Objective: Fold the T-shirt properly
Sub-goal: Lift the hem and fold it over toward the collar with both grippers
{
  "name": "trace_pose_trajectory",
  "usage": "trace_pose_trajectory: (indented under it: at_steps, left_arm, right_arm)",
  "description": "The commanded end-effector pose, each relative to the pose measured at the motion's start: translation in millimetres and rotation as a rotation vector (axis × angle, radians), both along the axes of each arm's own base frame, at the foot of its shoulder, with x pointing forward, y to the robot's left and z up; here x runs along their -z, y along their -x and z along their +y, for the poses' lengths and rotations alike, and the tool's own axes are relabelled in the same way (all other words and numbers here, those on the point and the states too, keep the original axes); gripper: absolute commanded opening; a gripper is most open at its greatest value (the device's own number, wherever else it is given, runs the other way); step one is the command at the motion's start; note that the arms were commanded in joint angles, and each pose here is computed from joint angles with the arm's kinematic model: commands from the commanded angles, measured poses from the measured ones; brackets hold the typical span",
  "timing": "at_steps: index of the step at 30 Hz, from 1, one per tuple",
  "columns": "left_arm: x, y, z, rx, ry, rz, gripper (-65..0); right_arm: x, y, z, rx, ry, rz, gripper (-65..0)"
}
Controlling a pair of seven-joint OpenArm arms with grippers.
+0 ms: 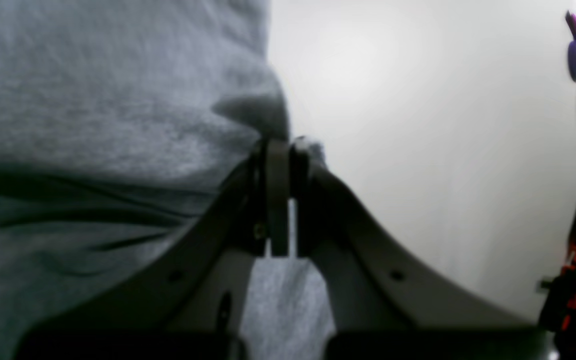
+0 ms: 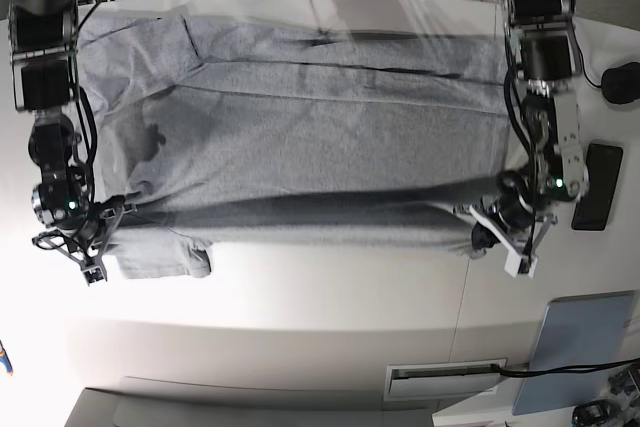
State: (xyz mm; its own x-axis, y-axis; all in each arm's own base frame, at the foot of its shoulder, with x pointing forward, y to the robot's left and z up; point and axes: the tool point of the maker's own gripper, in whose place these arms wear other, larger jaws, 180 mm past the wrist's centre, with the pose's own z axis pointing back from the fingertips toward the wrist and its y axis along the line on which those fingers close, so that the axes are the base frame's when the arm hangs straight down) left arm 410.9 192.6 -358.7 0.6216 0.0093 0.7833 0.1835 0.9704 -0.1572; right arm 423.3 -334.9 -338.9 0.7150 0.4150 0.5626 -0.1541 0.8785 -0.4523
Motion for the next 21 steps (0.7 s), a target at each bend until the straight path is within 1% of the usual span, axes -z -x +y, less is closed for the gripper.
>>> trace_pose_trajectory:
  at_steps: [1,8,11,17,21]
  left_arm:
    - [-21.2,-7.2,5.1,-0.006,-0.010,-0.068,-65.0]
    - [-10.7,23.7,-1.6,0.019,-0.030,-0.055,-65.0]
    - [-3.5,34.0,-6.0,0.023,0.001,-0.036,-65.0]
    - [11.8,53.4,-13.7,0.030,0.063,0.004,-65.0]
    - [15.7,62.9,-17.8,0.032,0.086,0.013,-65.0]
  right_arm:
    - [-24.0,-6.4,-10.5,0.014,0.016,-0.069,-65.0]
    - [-28.9,29.5,-13.8,0.032,-0.005,-0.118,-65.0]
    - [-26.8,46.6,-12.5,0.027,-0.003,-0.120,-65.0]
    - [-6.9,78.6,-10.2,0.018,0.015,-0.067,-65.0]
    - [6.8,95.6,-16.5,0.044,0.042,-0.035,-65.0]
